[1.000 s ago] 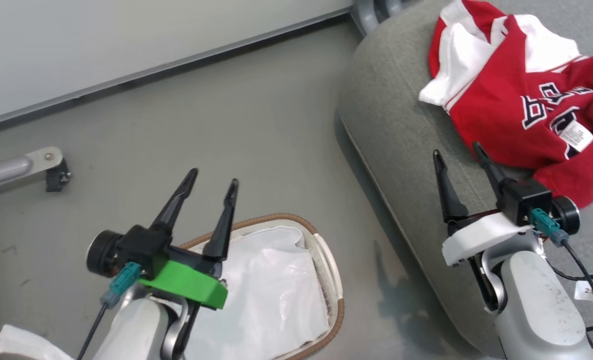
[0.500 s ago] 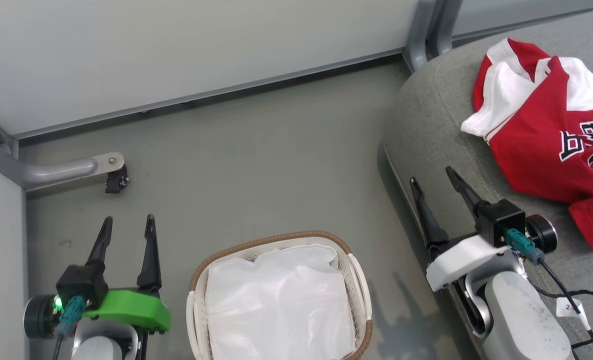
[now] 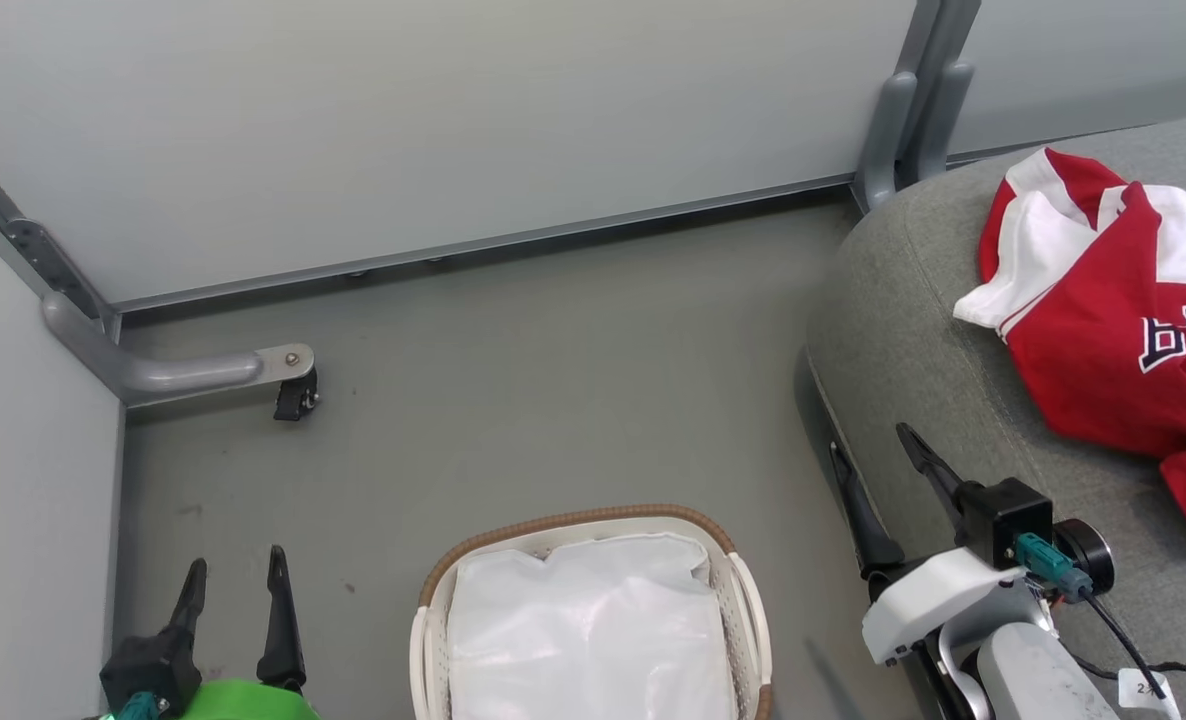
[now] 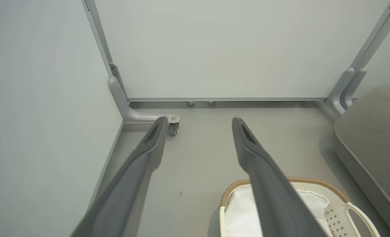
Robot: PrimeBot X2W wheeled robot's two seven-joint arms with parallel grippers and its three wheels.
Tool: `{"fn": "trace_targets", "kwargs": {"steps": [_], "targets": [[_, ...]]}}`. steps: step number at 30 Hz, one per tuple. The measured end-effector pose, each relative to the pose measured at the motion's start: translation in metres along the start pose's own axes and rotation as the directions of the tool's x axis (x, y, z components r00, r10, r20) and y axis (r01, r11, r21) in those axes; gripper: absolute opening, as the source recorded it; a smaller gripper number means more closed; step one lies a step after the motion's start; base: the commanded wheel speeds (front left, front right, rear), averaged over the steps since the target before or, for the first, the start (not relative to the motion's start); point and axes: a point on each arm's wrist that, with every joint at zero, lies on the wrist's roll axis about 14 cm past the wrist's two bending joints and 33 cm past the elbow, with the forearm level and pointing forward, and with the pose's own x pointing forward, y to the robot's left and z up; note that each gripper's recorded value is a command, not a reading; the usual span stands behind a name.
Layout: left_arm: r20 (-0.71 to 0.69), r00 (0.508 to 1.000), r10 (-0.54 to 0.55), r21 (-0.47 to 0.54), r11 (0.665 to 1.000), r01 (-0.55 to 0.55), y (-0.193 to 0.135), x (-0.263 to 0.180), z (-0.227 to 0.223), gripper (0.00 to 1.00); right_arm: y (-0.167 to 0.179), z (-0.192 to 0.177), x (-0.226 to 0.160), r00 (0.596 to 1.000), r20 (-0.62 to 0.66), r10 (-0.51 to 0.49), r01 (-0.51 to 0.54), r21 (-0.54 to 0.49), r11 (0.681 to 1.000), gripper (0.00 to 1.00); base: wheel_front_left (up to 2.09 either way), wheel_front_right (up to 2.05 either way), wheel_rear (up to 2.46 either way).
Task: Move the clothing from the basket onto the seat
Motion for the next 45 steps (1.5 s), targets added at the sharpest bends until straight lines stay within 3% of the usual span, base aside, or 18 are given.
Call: {"fn": "trace_targets", "kwargs": {"steps": [7, 8, 13, 24, 37, 45], "targets": [[0.001, 1.0, 0.016, -0.097, 0.995, -0.016, 0.0, -0.013, -0.003, 1.0, 0.002, 0.0, -0.01, 1.0, 0.001, -0.003, 0.003, 0.018, 1.0, 1.0, 0.0, 0.0, 0.0], [-0.002, 1.0, 0.018, -0.097, 0.995, -0.018, 0.0, -0.015, -0.004, 0.0, 0.002, -0.002, -0.012, 1.0, -0.006, -0.004, 0.004, 0.02, 1.0, 0.0, 0.0, 0.0, 0.0], [-0.047, 0.999, 0.026, -0.111, 0.993, -0.031, 0.0, -0.018, -0.017, 0.0, 0.003, -0.023, -0.022, 0.997, -0.07, -0.013, 0.016, 0.041, 0.999, 0.0, 0.0, 0.0, 0.0], [-0.06, 0.996, 0.069, -0.293, 0.952, -0.084, 0.008, -0.018, -0.015, 0.0, -0.01, -0.02, -0.022, 0.994, -0.075, -0.078, 0.094, 0.241, 0.966, 0.0, 0.0, 0.0, 0.0], [-0.047, 0.995, 0.09, -0.475, 0.874, -0.102, 0.011, -0.012, -0.004, 0.0, -0.022, -0.014, -0.022, 0.989, -0.077, -0.129, 0.15, 0.441, 0.885, 0.0, 0.0, 0.0, 0.0], [-0.044, 0.994, 0.096, -0.573, 0.813, -0.104, 0.012, -0.009, 0.002, 0.0, -0.029, -0.012, -0.022, 0.985, -0.079, -0.153, 0.171, 0.548, 0.819, 0.0, 0.0, 0.0, 0.0]]}}
